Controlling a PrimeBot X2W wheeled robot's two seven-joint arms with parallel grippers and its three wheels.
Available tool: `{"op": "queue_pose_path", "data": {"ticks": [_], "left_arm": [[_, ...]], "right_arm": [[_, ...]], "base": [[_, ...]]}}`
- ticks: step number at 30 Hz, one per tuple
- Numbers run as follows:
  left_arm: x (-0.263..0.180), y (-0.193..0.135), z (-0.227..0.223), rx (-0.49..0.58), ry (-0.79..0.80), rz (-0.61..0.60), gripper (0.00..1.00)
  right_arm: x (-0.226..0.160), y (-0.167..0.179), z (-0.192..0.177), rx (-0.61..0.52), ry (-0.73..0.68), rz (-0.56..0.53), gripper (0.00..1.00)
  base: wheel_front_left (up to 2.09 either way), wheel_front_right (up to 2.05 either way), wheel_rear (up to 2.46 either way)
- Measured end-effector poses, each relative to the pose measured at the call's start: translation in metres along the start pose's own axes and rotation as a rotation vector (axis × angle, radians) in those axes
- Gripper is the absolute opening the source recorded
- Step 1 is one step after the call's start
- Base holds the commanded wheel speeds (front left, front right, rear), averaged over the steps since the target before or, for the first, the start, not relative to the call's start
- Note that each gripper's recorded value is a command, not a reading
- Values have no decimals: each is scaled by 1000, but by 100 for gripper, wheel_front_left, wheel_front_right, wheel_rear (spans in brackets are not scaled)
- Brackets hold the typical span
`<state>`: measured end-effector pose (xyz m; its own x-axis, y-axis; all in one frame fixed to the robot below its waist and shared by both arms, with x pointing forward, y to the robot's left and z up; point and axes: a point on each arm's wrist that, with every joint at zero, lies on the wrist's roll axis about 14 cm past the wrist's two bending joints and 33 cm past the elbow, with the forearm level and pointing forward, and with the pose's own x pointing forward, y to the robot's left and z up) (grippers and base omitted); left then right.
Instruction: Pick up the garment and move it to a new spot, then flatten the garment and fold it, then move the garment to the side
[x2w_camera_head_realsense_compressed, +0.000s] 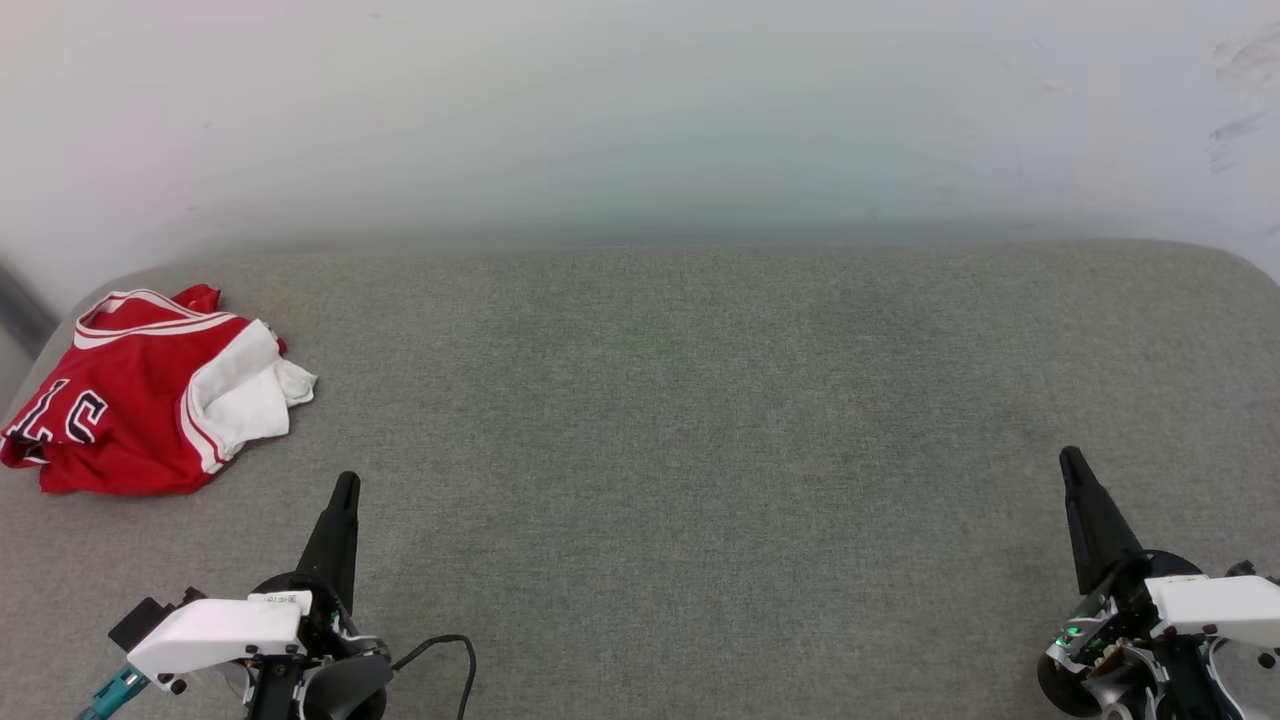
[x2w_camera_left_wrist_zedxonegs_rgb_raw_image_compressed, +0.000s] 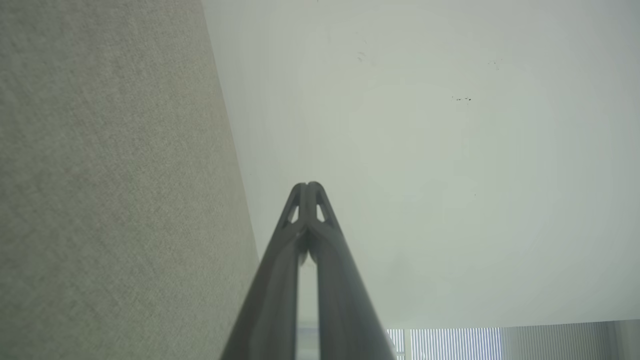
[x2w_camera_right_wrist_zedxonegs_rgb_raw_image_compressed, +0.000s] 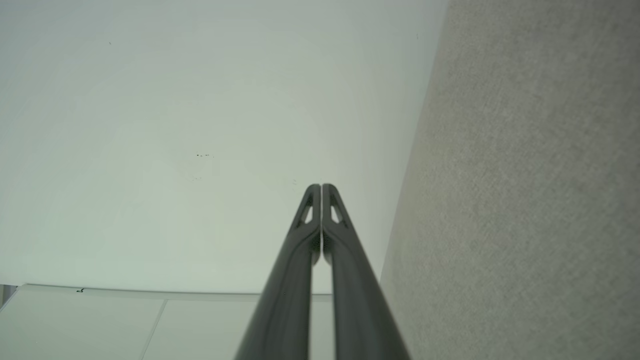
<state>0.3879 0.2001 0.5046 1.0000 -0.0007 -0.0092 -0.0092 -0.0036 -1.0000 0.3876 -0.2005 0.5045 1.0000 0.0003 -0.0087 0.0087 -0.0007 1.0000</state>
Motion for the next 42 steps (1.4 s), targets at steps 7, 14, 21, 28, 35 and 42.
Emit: {"op": "queue_pose_path", "data": {"ticks": [7, 14, 21, 28, 35, 42], "left_arm": [[0, 0, 0, 0, 0, 0, 0], [-10, 22, -1, -7, 1, 67, 100], [-13, 27, 0, 15, -20, 80, 100], [-15, 28, 2, 66, -41, 86, 100], [-16, 25, 15, 150, -88, 82, 100], [-17, 15, 36, 264, -157, 64, 100]], "right_arm": [[0, 0, 0, 0, 0, 0, 0], [-10, -22, 1, 4, -4, -64, 100], [-13, -27, -1, -4, -17, -79, 100], [-14, -26, 1, -29, -38, -78, 100], [-15, -28, 7, -105, -65, -87, 100], [-16, -26, 21, -247, -109, -92, 100]], "base": [[0, 0, 0], [0, 0, 0], [0, 0, 0], [0, 0, 0], [0, 0, 0], [0, 0, 0]]}}
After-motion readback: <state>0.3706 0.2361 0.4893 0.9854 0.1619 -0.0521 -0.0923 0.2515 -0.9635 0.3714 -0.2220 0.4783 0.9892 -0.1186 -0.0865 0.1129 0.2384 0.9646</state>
